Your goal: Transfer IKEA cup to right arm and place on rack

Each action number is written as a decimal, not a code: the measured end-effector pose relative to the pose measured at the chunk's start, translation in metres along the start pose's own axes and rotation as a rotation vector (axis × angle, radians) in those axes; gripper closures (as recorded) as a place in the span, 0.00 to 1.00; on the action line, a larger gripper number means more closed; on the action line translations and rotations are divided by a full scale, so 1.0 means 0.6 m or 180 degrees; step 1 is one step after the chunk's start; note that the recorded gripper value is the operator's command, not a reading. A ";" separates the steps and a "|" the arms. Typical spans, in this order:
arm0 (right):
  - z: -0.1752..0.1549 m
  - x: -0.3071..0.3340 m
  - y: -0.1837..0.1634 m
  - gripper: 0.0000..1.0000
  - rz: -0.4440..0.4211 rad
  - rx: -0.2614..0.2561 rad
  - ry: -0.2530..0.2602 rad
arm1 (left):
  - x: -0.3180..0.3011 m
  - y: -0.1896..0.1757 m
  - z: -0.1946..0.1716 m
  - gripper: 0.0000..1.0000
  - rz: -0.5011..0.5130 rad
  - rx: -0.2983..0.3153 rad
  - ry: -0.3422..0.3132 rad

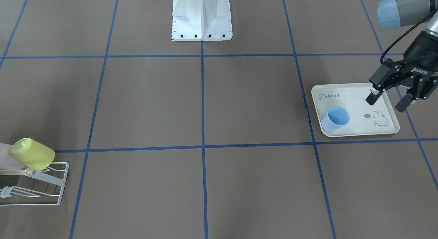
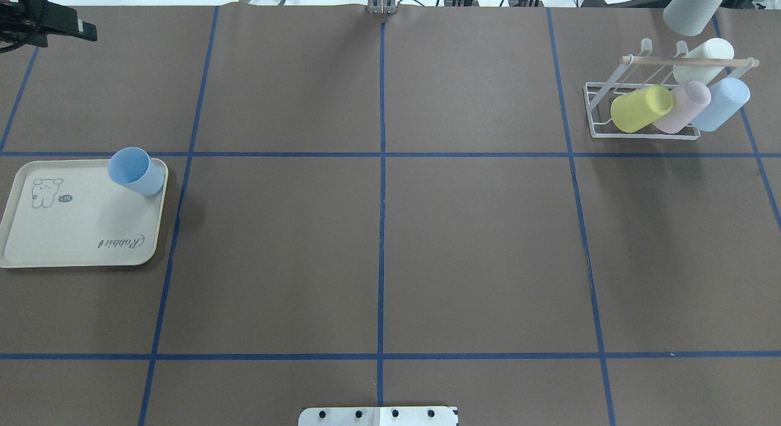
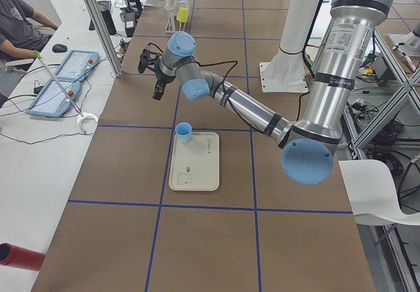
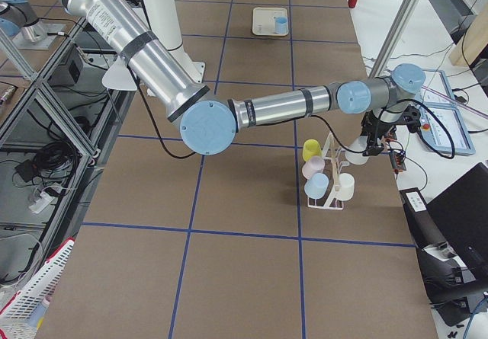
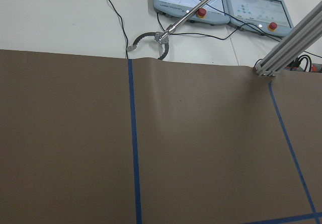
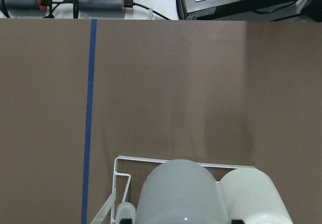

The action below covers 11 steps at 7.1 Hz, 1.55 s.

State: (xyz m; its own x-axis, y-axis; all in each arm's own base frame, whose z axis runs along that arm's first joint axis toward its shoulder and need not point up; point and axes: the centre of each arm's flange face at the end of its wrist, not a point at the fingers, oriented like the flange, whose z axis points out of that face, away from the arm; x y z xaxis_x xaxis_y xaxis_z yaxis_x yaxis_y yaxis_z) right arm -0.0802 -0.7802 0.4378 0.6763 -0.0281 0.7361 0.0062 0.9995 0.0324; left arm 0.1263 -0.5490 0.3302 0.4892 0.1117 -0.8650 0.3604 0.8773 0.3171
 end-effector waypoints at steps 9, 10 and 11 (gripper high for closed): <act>0.064 0.012 0.020 0.80 0.0021 -0.0171 0.0037 | -0.003 0.002 0.004 0.00 -0.0007 -0.0014 -0.0008; 0.074 0.016 0.025 0.79 0.0030 -0.0195 0.0043 | -0.002 0.002 0.004 0.00 -0.0006 -0.0015 -0.0008; 0.083 0.022 0.030 0.77 0.0041 -0.0219 0.0048 | -0.002 0.002 0.004 0.00 -0.0006 -0.0016 -0.0008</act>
State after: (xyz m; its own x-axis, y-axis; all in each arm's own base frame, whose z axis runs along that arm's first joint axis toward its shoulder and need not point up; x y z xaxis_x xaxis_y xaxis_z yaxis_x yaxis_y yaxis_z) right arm -0.1079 -0.7634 0.4814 0.6877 -0.0155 0.7259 0.0477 0.9986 -0.0238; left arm 0.1281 -0.5492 0.3327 0.4905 0.1090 -0.8646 0.3573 0.8798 0.3136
